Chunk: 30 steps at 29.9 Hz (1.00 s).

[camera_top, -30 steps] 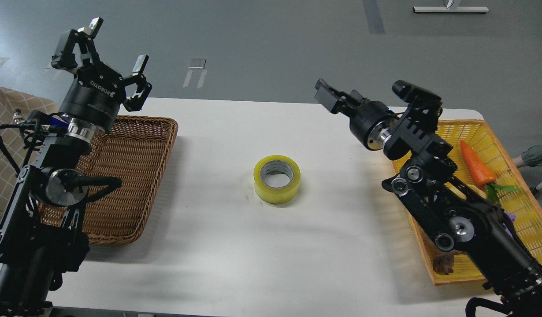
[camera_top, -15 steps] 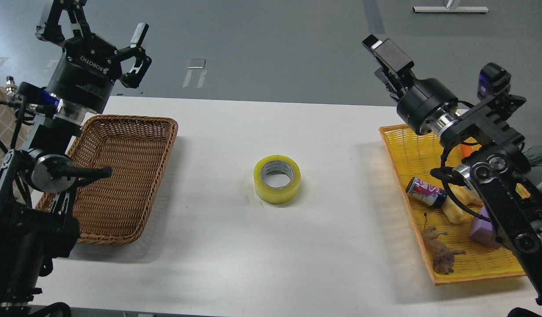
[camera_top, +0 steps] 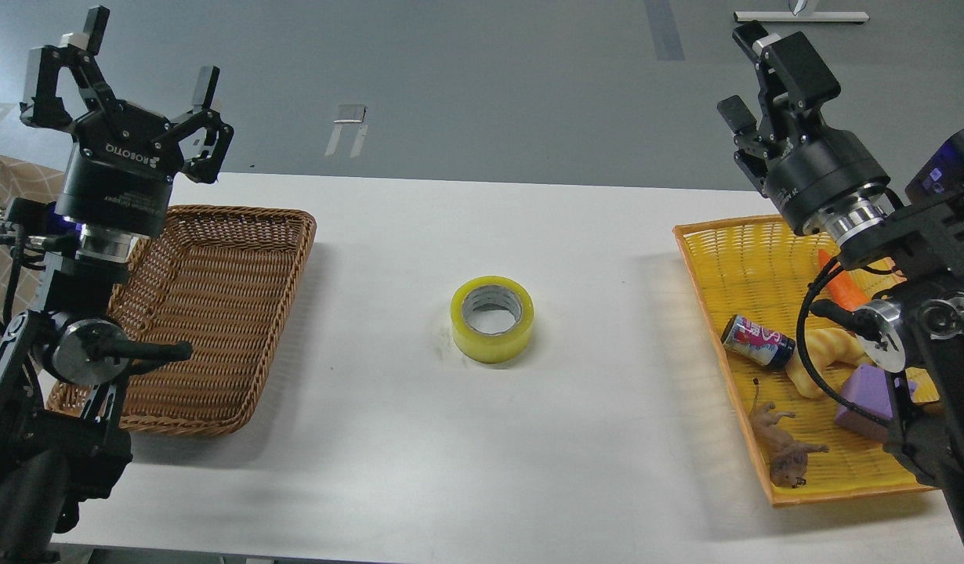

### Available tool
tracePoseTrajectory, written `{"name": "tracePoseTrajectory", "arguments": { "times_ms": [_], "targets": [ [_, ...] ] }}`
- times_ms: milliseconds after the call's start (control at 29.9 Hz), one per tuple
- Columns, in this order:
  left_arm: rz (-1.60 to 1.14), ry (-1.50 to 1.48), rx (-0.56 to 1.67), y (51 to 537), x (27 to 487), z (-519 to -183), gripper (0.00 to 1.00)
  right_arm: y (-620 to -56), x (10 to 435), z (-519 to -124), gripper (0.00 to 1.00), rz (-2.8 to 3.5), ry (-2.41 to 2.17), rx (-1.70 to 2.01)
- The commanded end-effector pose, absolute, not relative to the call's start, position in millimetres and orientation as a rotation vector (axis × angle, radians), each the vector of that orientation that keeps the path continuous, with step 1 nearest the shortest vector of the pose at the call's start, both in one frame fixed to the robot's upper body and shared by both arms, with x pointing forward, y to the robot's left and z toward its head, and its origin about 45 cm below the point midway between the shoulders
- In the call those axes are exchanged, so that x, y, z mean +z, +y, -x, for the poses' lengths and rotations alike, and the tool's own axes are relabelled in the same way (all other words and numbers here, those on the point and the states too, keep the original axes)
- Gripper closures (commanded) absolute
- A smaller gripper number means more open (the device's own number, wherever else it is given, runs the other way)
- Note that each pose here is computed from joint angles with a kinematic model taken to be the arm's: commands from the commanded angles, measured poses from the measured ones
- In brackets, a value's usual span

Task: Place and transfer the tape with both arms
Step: 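Set the tape roll on the table, open the right gripper and withdraw, then reach the left gripper toward the tape roll on the table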

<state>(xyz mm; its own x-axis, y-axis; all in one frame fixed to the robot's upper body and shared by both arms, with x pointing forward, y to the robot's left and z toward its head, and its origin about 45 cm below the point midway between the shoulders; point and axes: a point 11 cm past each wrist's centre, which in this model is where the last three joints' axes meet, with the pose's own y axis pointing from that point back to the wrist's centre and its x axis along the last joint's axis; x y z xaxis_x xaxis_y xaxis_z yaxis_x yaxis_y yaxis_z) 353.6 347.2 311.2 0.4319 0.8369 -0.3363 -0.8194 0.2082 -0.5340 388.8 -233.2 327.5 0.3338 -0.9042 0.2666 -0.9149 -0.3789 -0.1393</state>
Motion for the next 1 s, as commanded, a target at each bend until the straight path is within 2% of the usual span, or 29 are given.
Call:
{"name": "tracePoseTrajectory", "arguments": {
  "times_ms": [0, 368, 468, 569, 636, 703, 803, 970],
  "targets": [
    [0.673, -0.044, 1.138, 335.8, 306.0, -356.3, 0.01, -236.9, 322.9, -387.6, 0.01, -2.524, -1.744, 0.451],
    [0.613, -0.096, 1.098, 323.4, 315.3, -364.6, 0.01, -228.4, 342.6, -368.8, 0.00, -2.602, -1.655, 0.561],
    [0.489, -0.162, 1.110, 329.7, 314.4, -375.0, 0.01, -235.0, 349.3, -363.9, 0.00, -2.600, -1.676, 0.589],
    [0.402, -0.181, 1.070, 316.3, 308.4, -377.9, 0.01, -240.9, 351.2, -363.7, 0.00, -2.591, -1.694, 0.592],
    [0.240, -0.244, 1.003, 295.4, 292.5, -377.1, 0.01, -243.4, 351.1, -363.3, 0.00, -2.586, -1.704, 0.590],
    [-0.051, -0.443, 0.913, 284.4, 276.1, -375.6, 0.02, -246.8, 343.0, -361.1, 0.01, -2.579, -1.722, 0.555],
    [-0.220, -0.691, 0.895, 281.7, 272.8, -377.0, 0.01, -251.9, 331.2, -356.2, 0.00, -2.584, -1.748, 0.523],
    [-0.423, -0.854, 0.715, 252.3, 256.6, -378.0, 0.02, -266.7, 334.6, -355.2, 0.00, -2.559, -1.815, 0.538]
  ]
}}
